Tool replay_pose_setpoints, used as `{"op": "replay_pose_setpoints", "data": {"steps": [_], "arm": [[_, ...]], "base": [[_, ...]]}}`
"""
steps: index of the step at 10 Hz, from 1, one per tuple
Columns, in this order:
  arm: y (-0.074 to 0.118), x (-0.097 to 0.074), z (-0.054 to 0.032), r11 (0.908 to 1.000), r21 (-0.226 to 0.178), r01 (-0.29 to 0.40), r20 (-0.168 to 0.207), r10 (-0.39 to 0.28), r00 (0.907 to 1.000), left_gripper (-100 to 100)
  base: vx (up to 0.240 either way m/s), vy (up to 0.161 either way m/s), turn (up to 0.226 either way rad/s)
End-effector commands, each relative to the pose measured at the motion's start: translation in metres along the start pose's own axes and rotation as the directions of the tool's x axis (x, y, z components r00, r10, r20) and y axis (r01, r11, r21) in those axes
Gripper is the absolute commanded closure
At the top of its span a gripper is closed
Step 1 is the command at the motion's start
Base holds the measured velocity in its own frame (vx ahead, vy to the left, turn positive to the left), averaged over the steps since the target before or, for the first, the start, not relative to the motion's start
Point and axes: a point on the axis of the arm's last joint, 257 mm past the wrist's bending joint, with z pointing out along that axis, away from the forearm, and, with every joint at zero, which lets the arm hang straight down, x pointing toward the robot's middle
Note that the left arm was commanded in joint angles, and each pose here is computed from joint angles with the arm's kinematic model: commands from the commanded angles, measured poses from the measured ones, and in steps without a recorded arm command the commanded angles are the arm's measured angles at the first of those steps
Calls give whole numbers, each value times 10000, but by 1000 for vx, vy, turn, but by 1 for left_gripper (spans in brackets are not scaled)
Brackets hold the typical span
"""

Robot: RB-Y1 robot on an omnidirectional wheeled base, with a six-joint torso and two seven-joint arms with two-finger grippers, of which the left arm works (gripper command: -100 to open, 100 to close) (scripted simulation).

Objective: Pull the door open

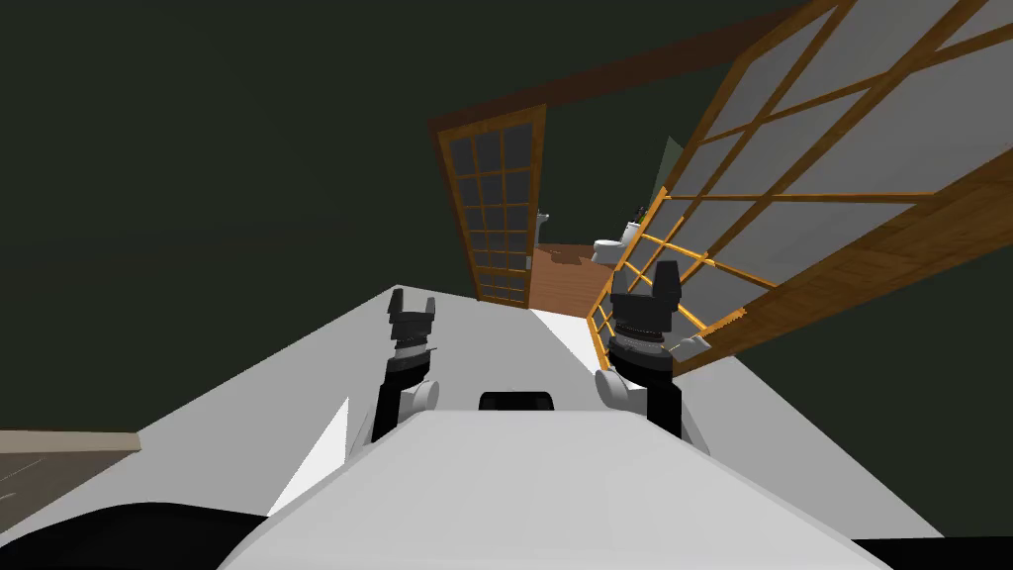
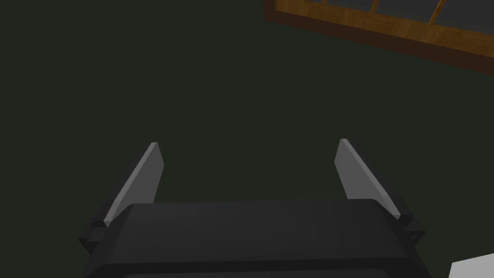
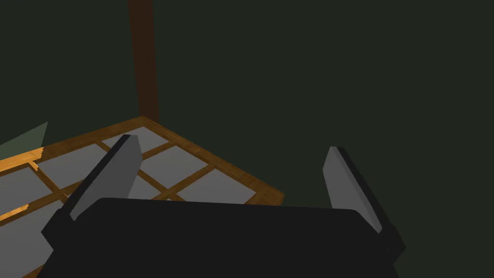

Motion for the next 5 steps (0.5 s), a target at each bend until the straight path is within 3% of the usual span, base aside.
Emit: {"op": "replay_pose_setpoints", "data": {"steps": [1,5], "arm": [[86,-2,-21,9991,-108,-411,-129,410,9991,-100],[311,-19,-81,9883,-346,-1485,-465,1469,9881,-100]], "base": [[170,27,-41],[139,-95,0]]}}
